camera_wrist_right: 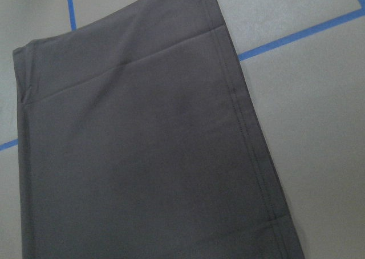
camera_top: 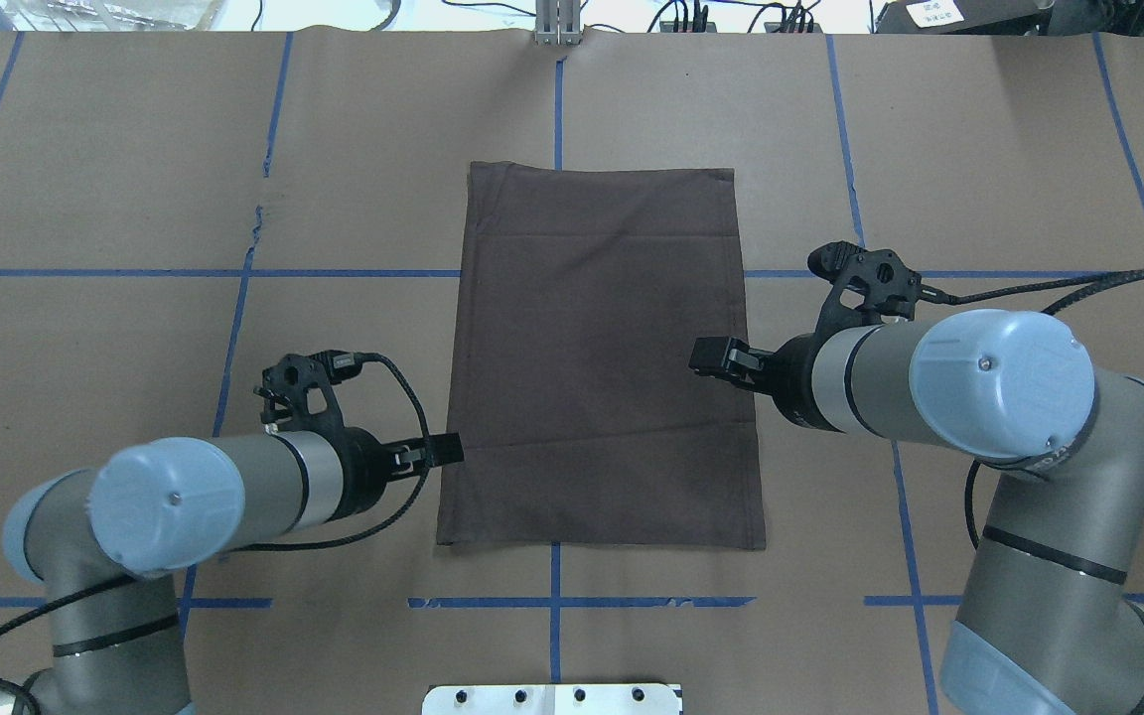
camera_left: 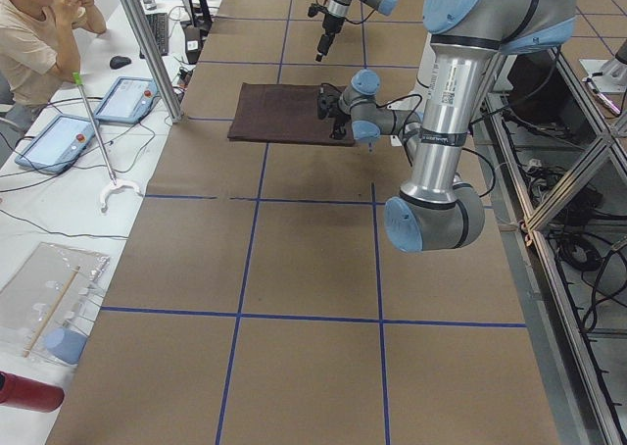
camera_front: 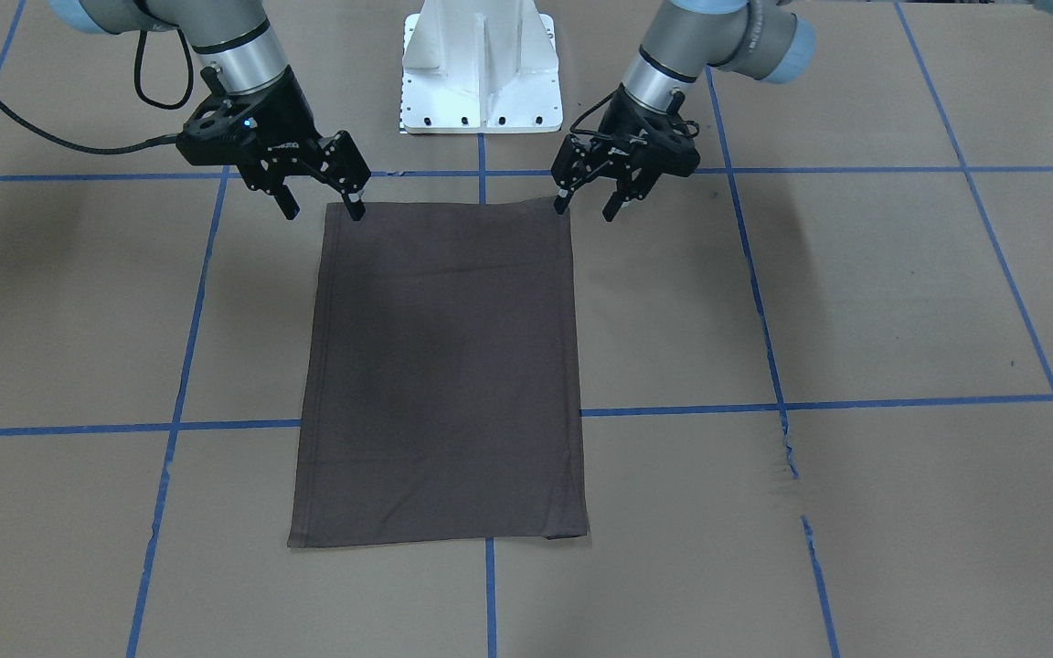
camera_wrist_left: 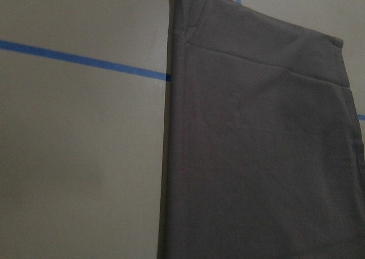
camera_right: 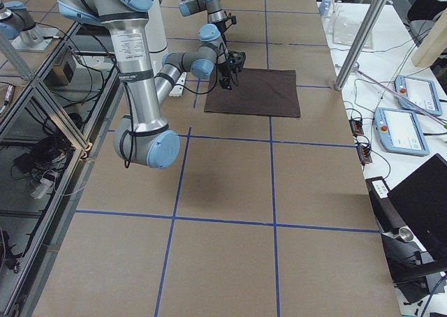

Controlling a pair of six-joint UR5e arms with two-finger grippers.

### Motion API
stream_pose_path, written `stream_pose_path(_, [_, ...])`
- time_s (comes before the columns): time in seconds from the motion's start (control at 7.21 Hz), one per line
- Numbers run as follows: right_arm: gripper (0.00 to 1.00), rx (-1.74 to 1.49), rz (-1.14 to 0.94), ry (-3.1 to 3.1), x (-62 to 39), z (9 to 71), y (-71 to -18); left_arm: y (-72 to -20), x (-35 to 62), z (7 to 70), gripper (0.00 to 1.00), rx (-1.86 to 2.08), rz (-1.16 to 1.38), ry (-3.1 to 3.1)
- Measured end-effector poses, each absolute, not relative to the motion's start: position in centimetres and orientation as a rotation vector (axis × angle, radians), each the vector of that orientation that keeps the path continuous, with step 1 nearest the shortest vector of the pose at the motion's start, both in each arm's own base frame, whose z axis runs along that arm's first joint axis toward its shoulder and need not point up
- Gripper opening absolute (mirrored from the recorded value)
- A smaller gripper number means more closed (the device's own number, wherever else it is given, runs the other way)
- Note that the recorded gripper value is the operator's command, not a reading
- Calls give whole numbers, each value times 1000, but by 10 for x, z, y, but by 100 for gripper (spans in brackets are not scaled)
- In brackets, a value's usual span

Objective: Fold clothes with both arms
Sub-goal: 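Move both grippers to the shirt's edge nearest the robot, then lower the left gripper onto one near corner while the right approaches the other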

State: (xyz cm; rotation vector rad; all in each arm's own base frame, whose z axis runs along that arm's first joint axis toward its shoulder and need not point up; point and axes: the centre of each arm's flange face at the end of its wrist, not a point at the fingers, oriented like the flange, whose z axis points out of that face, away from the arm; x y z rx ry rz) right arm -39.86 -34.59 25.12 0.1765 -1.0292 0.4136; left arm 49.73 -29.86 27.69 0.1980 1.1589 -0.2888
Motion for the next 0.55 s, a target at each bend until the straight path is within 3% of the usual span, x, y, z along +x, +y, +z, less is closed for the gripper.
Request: stream_pose_path(0.55, [100,178,422,-1030,-400,252,-339,-271,552,287,63,149,-266,1070])
